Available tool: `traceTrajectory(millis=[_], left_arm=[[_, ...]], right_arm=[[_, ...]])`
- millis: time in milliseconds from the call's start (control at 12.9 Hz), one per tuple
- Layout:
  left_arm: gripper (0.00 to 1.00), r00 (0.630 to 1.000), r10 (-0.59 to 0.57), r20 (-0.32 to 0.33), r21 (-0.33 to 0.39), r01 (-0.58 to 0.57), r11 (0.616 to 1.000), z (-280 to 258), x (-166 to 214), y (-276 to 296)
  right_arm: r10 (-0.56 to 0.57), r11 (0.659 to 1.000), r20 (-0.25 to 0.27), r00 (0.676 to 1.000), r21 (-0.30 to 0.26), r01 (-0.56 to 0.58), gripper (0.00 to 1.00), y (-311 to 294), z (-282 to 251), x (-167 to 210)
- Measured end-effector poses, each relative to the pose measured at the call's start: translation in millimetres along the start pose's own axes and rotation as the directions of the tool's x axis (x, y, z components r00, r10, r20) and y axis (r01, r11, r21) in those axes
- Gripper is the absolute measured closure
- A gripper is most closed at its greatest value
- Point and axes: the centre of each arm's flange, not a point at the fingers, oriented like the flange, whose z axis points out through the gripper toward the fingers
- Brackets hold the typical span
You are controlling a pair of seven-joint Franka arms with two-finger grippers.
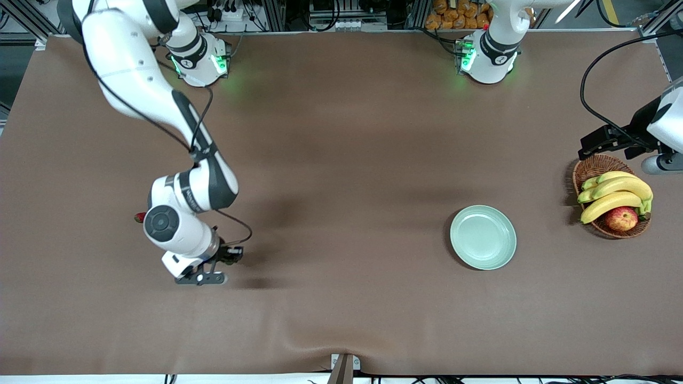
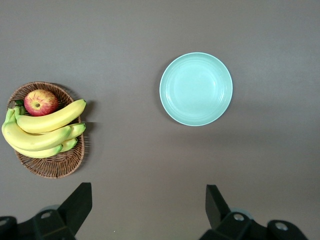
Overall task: Collect all strawberries into plate
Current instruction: 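Carry the strawberry to mid-table with the right gripper while the left gripper approaches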
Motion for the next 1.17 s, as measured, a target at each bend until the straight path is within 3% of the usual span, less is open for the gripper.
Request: traceTrajectory(millis=[233, 466, 621, 854, 1165], left_arm=[[0.0, 1.0, 0.0, 0.001, 0.0, 0.0, 1.0, 0.7, 0.4, 0.3], [0.0, 1.0, 0.002, 0.006, 0.0, -0.002, 1.0, 3.2, 1.4, 1.4], [0.0, 1.0, 0.004, 0.009, 0.001, -0.004, 1.0, 5.2, 2.3, 2.4], [0.0, 1.0, 0.008, 0.011, -0.001, -0.008, 1.0, 6.0, 2.5, 5.1], [0.0, 1.0, 0.011, 0.027, 0.0, -0.011, 1.0, 15.2, 6.5, 6.8]], right_arm=[[-0.017, 1.0, 0.034, 0.999, 0.0, 0.017, 0.68, -71.7, -63.3, -32.0], [-0.122, 0.992, -0.009, 0.993, 0.036, 0.122, 0.68, -152.4, -117.7, -72.4], [-0.196, 0.979, -0.018, 0.98, 0.054, 0.196, 0.68, -220.0, -127.2, -114.5], [-0.298, 0.951, -0.066, 0.952, 0.062, 0.302, 0.68, -298.9, -100.6, -166.9], [-0.319, 0.941, -0.108, 0.942, 0.081, 0.328, 0.68, -321.3, -1.4, -171.8]])
